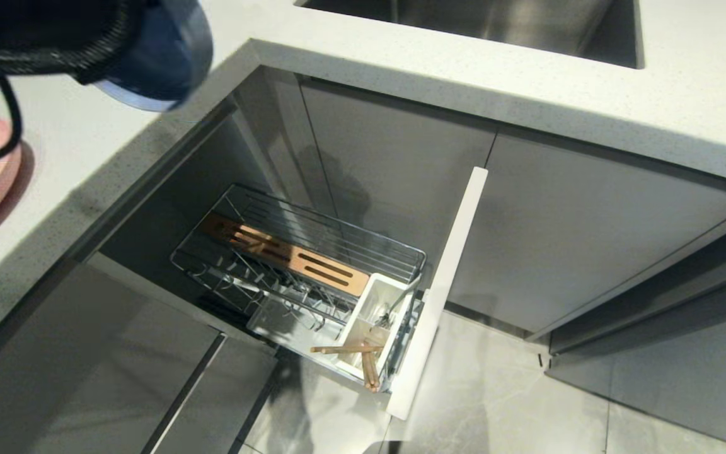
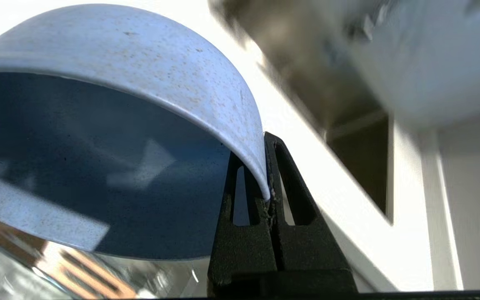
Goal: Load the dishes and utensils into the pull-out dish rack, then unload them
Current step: Take the bowl out of the cupboard
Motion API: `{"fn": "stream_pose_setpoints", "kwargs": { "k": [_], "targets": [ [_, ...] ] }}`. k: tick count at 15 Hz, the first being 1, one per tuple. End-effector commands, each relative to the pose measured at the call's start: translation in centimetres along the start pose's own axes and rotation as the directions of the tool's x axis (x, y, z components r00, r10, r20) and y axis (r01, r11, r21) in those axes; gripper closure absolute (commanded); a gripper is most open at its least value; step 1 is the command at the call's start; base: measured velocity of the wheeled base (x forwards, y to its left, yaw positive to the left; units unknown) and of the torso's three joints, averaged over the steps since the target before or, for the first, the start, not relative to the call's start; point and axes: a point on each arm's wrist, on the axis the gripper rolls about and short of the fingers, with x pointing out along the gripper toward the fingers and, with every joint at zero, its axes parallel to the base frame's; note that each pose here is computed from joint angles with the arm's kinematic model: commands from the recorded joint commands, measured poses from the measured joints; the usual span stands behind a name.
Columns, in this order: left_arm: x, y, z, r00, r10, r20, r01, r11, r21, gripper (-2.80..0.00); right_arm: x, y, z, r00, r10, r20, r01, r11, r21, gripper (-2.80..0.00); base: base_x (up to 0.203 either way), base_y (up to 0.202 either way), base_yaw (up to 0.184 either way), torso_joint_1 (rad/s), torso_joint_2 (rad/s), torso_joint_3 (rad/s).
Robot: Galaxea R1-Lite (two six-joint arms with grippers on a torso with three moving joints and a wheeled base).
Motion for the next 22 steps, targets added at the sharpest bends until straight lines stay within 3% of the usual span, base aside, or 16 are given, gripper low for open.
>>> {"fn": "stream_pose_setpoints", "kwargs": {
  "k": [1, 4, 7, 9, 11, 12, 16, 19, 22],
  "targets": [
    [-2.3, 1.7, 4.2, 0.99, 0.034, 0.134, -0.037, 0.999, 0.02, 0.0, 0.0, 0.0, 0.0, 1.0, 0.0, 0.005, 0.0, 1.0, 0.001, 0.0, 0.0, 0.0, 0.0, 0.0, 0.0, 0.0],
    [-2.3, 3.4, 6.5, 0.958, 0.132, 0.255, -0.161, 0.982, 0.097, 0.0, 0.0, 0.0, 0.0, 1.0, 0.0, 0.005, 0.0, 1.0, 0.001, 0.0, 0.0, 0.0, 0.0, 0.0, 0.0, 0.0],
    [-2.7, 4.5, 8.1, 0.911, 0.23, 0.342, -0.297, 0.941, 0.161, 0.0, 0.0, 0.0, 0.0, 1.0, 0.0, 0.005, 0.0, 1.0, 0.001, 0.0, 0.0, 0.0, 0.0, 0.0, 0.0, 0.0],
    [-3.1, 5.4, 8.9, 0.884, 0.285, 0.371, -0.374, 0.907, 0.192, 0.0, 0.0, 0.0, 0.0, 1.0, 0.0, 0.005, 0.0, 1.0, 0.001, 0.0, 0.0, 0.0, 0.0, 0.0, 0.0, 0.0],
    [-3.7, 6.2, 9.0, 0.87, 0.342, 0.354, -0.441, 0.863, 0.248, 0.0, 0.0, 0.0, 0.0, 1.0, 0.0, 0.005, 0.0, 1.0, 0.001, 0.0, 0.0, 0.0, 0.0, 0.0, 0.0, 0.0],
    [-3.9, 6.3, 9.1, 0.868, 0.351, 0.351, -0.451, 0.853, 0.261, 0.0, 0.0, 0.0, 0.0, 1.0, 0.0, 0.005, 0.0, 1.0, 0.001, 0.0, 0.0, 0.0, 0.0, 0.0, 0.0, 0.0],
    [-5.0, 8.6, 9.0, 0.807, 0.499, 0.315, -0.589, 0.719, 0.369, 0.0, 0.0, 0.0, 0.0, 1.0, 0.0, 0.005, 0.0, 1.0, 0.001, 0.0, 0.0, 0.0, 0.0, 0.0, 0.0, 0.0],
    [-5.6, 9.8, 8.0, 0.774, 0.601, 0.2, -0.615, 0.638, 0.463, 0.0, 0.0, 0.0, 0.0, 1.0, 0.0, 0.005, 0.0, 1.0, 0.001, 0.0, 0.0, 0.0, 0.0, 0.0, 0.0, 0.0],
    [-6.5, 10.6, 6.9, 0.71, 0.702, 0.062, -0.605, 0.562, 0.564, 0.0, 0.0, 0.0, 0.0, 1.0, 0.0, 0.005, 0.0, 1.0, 0.001, 0.0, 0.0, 0.0, 0.0, 0.0, 0.0, 0.0]
  ]
}}
